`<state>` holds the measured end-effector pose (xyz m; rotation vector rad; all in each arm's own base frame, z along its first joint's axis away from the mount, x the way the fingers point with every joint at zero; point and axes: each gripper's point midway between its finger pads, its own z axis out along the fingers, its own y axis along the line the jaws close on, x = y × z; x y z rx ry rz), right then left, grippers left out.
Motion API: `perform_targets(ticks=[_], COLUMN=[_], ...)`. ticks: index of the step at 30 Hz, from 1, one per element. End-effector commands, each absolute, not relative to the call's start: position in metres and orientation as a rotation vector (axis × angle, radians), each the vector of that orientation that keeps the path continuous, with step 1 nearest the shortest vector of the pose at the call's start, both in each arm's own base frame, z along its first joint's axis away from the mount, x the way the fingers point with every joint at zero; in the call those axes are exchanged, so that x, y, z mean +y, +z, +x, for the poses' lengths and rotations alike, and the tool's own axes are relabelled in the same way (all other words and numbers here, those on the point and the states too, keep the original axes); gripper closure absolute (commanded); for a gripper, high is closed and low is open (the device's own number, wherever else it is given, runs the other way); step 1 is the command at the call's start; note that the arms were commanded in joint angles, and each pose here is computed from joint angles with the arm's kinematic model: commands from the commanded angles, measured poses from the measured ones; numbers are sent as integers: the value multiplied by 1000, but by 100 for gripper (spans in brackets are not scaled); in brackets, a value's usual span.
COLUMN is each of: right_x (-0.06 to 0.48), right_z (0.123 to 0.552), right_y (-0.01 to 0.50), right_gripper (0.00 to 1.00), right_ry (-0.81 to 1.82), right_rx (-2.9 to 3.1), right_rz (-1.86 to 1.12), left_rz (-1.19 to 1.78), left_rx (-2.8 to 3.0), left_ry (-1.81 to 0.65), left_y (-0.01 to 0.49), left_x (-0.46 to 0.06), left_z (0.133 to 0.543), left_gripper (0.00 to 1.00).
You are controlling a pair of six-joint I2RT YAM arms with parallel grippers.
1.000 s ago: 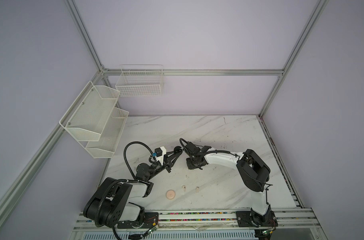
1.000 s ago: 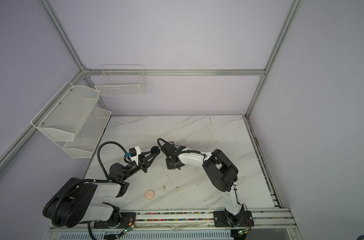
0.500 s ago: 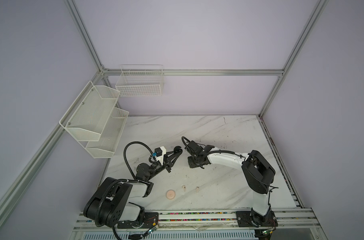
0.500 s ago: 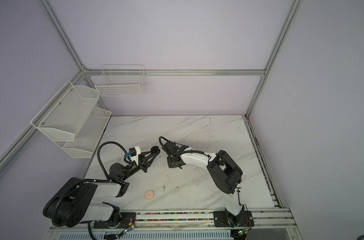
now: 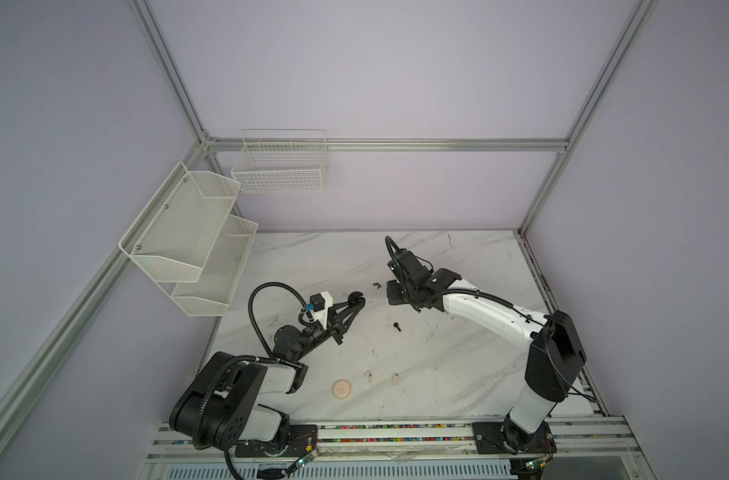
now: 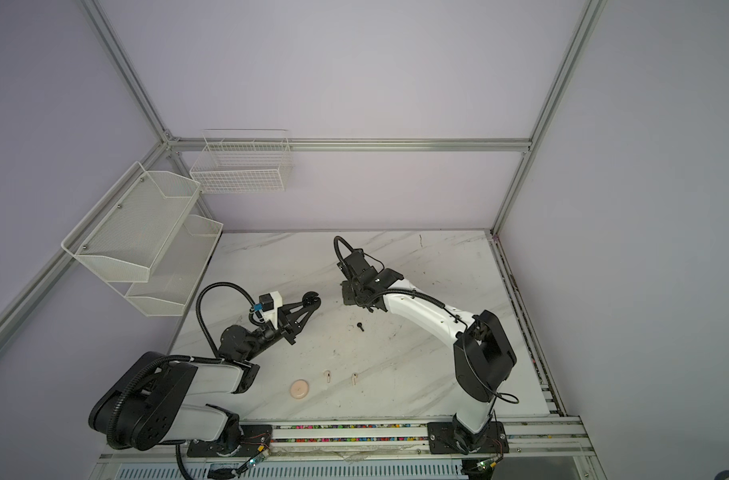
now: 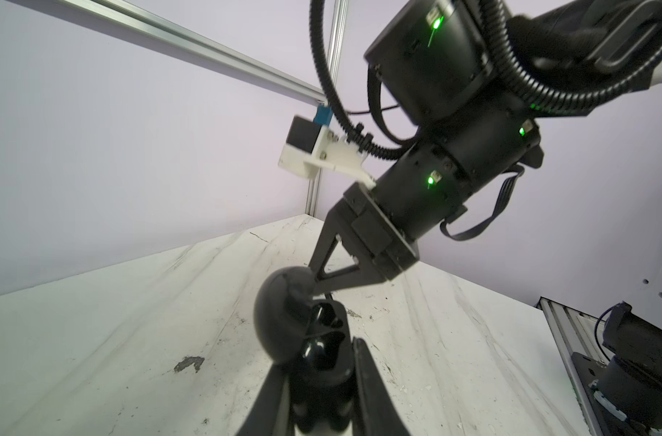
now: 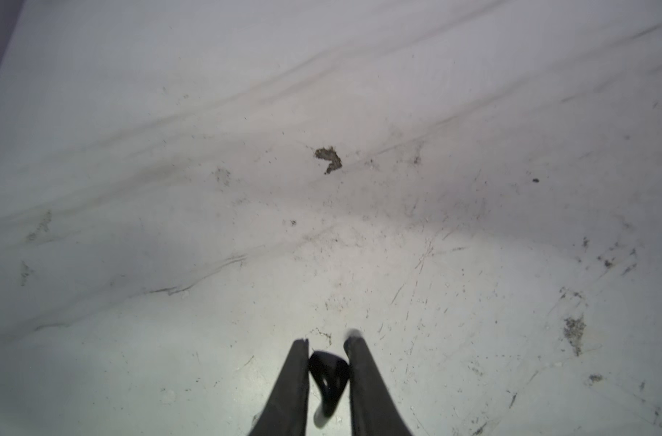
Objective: Insert wireless bluetooth earbuds into charging case
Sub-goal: Pick up the wireless bluetooth earbud from the center of the table, then insert the wireless bluetooth earbud into the charging case.
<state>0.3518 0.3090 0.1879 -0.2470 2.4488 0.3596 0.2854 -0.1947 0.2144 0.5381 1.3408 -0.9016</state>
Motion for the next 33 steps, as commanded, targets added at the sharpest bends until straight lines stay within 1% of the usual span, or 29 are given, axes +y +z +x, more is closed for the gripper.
perform_targets(ticks=[1,8,17,28,33], right_x=[304,319,347,384,389], right_z=[355,351,319,296,296], right_y=[225,281,330,325,314], right_gripper=[80,82,85,86,86], right_ry=[324,406,539,579,572], right_rx=[2379,2241,2028,1940,1926], right_rz=[-289,-343,-427,-514,-532], left_rz=[546,557,569,577,582], left_rx=[1217,1215,1200,1167,1154], left_ry=[-904,-942,-963,-980,-985], left_y=[252,256,263,275,280], left_x=[-200,-208,-212,-213,-213], left_z=[299,311,314,309,307], left_gripper=[100,100,100,100,100])
